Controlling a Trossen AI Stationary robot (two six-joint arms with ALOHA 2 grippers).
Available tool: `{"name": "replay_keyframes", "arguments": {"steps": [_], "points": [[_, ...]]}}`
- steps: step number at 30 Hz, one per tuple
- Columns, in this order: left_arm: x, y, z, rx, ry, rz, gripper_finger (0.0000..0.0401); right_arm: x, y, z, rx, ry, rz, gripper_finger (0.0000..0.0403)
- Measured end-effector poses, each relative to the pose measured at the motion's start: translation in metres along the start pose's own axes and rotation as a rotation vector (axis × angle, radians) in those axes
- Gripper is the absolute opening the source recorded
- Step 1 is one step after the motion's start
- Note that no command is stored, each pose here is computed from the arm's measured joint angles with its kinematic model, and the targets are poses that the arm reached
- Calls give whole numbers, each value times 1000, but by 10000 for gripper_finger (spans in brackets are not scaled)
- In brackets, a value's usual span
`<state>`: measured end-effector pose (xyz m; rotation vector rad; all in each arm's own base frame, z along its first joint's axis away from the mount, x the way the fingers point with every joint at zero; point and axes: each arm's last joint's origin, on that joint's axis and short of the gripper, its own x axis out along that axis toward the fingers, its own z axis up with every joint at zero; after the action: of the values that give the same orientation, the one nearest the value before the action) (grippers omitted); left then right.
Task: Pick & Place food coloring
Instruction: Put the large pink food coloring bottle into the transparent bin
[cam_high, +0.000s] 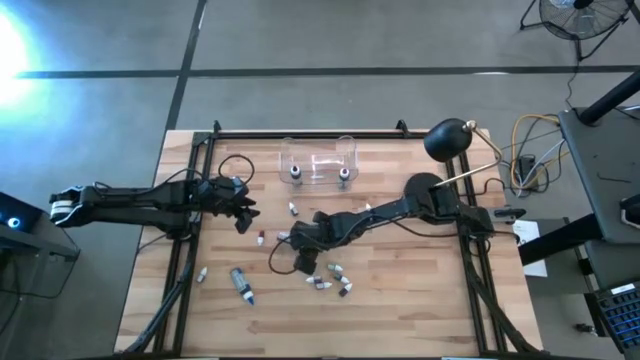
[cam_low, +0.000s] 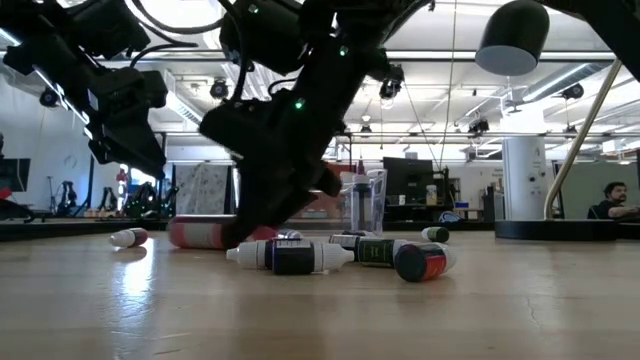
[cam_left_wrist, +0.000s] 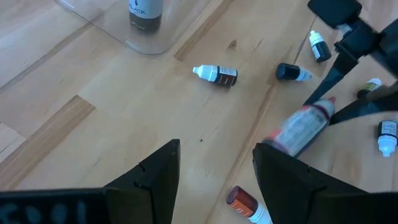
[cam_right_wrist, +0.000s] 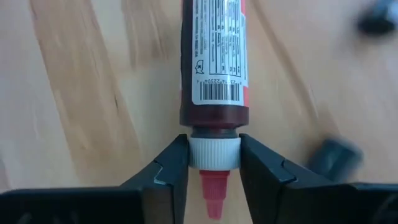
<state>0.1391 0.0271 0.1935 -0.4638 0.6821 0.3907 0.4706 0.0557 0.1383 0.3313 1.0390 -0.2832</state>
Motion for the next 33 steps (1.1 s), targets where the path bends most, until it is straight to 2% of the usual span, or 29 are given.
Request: {"name": "replay_keyframes", "arguments": {"steps": [6, 9, 12, 14, 17, 19, 22, 27, 31, 33], "points": [[0, 0, 0, 0, -1, -1, 177, -32, -27, 19, 51, 281, -39, 103], [0, 0, 0, 0, -1, -1, 177, -62, -37, 42, 96, 340, 12, 103], [0, 0, 0, 0, -2, -1, 177, -97, -52, 63, 223, 431, 125, 103], [0, 0, 0, 0, -4, -2, 177, -112, -67, 64, 350, 568, 167, 103], [0, 0, 1, 2, -6, -3, 177, -118, -84, 56, 508, 770, 163, 103], [0, 0, 1, 3, -10, -4, 177, -115, -84, 53, 564, 809, 265, 107], [0, 0, 1, 3, -15, -3, 177, -111, -78, 39, 645, 945, 306, 110], [0, 0, 2, 21, -26, 2, 177, -86, -61, 0, 674, 1111, 200, 109], [0, -1, 2, 21, -28, 2, 177, -77, -46, -31, 707, 1224, 95, 109], [0, -1, 2, 21, -28, 2, 177, -75, -39, -43, 719, 1278, 79, 109]]}}
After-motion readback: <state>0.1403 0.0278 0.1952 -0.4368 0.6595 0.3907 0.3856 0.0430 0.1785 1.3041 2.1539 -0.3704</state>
